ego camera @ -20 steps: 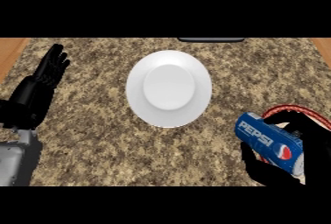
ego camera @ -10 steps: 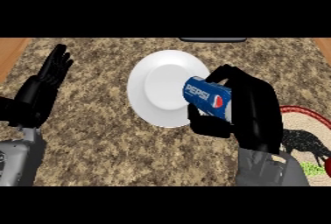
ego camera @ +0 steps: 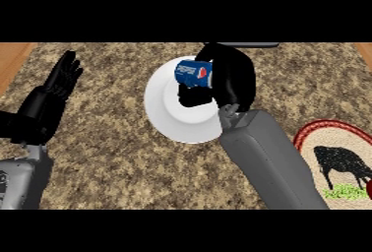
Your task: Pick the can from the placemat and place it in the plate
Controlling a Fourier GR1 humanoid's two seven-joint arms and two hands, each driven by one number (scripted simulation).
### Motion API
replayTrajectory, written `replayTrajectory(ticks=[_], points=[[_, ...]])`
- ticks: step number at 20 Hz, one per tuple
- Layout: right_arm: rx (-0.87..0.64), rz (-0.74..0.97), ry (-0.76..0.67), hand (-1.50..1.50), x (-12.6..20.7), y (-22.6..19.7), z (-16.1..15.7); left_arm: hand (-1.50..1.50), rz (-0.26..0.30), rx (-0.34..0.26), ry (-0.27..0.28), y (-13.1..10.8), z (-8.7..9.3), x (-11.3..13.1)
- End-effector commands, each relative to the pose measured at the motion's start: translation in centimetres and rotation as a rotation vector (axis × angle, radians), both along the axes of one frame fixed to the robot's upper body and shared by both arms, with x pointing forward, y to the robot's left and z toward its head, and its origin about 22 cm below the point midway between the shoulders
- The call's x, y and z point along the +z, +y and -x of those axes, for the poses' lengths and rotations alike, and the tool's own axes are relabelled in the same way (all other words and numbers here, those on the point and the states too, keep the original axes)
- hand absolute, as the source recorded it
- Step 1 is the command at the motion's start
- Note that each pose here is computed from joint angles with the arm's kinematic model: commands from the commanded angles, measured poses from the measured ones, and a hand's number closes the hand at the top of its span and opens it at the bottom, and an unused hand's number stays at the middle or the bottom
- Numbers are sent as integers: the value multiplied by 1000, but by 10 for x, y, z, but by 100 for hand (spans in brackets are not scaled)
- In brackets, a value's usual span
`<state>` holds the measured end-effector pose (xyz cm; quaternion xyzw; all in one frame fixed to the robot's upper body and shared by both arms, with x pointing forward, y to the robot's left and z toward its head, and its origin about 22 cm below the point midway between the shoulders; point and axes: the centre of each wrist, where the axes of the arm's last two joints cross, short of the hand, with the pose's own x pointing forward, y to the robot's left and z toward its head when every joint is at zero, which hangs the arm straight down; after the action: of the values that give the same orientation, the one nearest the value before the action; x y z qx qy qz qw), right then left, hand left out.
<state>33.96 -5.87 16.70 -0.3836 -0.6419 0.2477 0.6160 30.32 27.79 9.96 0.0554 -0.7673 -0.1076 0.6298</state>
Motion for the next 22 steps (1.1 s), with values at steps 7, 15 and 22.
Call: replayTrajectory(ticks=[7, 15, 22], points=[[-31, 88, 75, 150, -69, 10, -59, 0, -8, -16, 1, -10, 0, 2], [-104, -79, 153, -150, -77, 3, -83, 0, 4, -59, -14, -35, -13, 4], [-68, -264, -22, -150, -67, 4, -87, 0, 2, -76, -33, -21, -16, 18]])
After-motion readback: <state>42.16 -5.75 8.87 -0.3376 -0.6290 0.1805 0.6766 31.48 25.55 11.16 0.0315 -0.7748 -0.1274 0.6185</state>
